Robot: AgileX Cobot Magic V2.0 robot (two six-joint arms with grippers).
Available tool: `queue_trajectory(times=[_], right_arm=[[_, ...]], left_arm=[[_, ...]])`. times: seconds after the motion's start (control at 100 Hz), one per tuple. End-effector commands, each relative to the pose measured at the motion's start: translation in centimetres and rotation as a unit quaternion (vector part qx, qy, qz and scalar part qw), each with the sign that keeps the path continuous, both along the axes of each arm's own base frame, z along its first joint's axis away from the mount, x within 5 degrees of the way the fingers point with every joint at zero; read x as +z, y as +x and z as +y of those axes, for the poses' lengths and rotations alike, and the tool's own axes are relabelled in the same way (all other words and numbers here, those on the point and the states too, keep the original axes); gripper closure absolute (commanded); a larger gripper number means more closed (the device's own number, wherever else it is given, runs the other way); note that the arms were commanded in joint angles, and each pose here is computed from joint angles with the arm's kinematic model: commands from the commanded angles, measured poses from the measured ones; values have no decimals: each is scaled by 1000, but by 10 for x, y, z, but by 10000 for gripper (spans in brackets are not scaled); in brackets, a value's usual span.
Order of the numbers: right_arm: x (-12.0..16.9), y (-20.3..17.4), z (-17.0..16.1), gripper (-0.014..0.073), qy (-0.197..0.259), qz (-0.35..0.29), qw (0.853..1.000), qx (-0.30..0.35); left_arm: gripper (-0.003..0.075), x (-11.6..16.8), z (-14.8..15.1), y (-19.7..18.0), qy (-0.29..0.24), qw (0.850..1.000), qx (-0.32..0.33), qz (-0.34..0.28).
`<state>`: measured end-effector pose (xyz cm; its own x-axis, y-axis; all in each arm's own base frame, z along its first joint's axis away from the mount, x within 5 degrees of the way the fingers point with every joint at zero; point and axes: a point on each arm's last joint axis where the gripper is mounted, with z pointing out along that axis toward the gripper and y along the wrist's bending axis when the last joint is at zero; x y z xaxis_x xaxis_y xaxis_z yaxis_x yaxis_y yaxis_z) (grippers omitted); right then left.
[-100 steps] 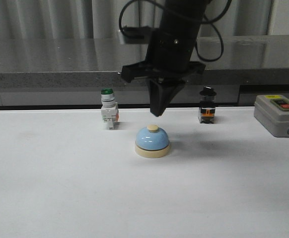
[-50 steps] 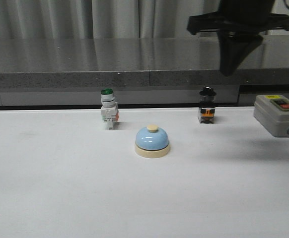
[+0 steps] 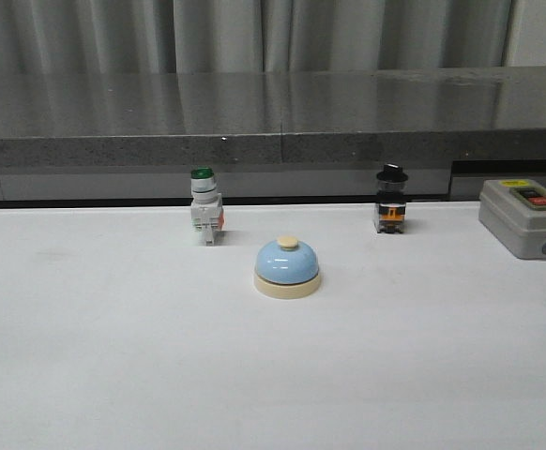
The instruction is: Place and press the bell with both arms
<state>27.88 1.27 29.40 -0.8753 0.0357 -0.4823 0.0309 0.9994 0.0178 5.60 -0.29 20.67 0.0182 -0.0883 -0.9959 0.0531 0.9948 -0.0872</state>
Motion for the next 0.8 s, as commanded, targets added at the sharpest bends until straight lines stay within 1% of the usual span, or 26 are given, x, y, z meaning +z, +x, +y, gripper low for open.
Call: queue_trajectory(times=[0.0,0.12,0.26,0.38,0.5,0.58,0.71,0.79], right_arm=[[18,-17,-9,655,9,-57,998,-20],[17,-36,-16,655,13,-66,997,-36],[18,-57,-16,655,17,-107,993,-36],[19,-78,-14,655,19,-162,986,-24],[19,-101,-13,655,10,-209,978,0],[16,-114,-12,655,2,-227,974,13],[14,-135,-12,655,1,-264,965,12],[14,-148,-12,655,1,-275,961,13]], left_arm=[[741,-4,0,-1,-9,999,1,-34],[741,-4,0,-1,-9,999,1,-34],[741,-4,0,-1,-9,999,1,-34],[741,-4,0,-1,-9,999,1,-34],[741,-4,0,-1,-9,999,1,-34],[741,-4,0,-1,-9,999,1,-34],[741,-4,0,-1,-9,999,1,-34],[741,-4,0,-1,-9,999,1,-34]])
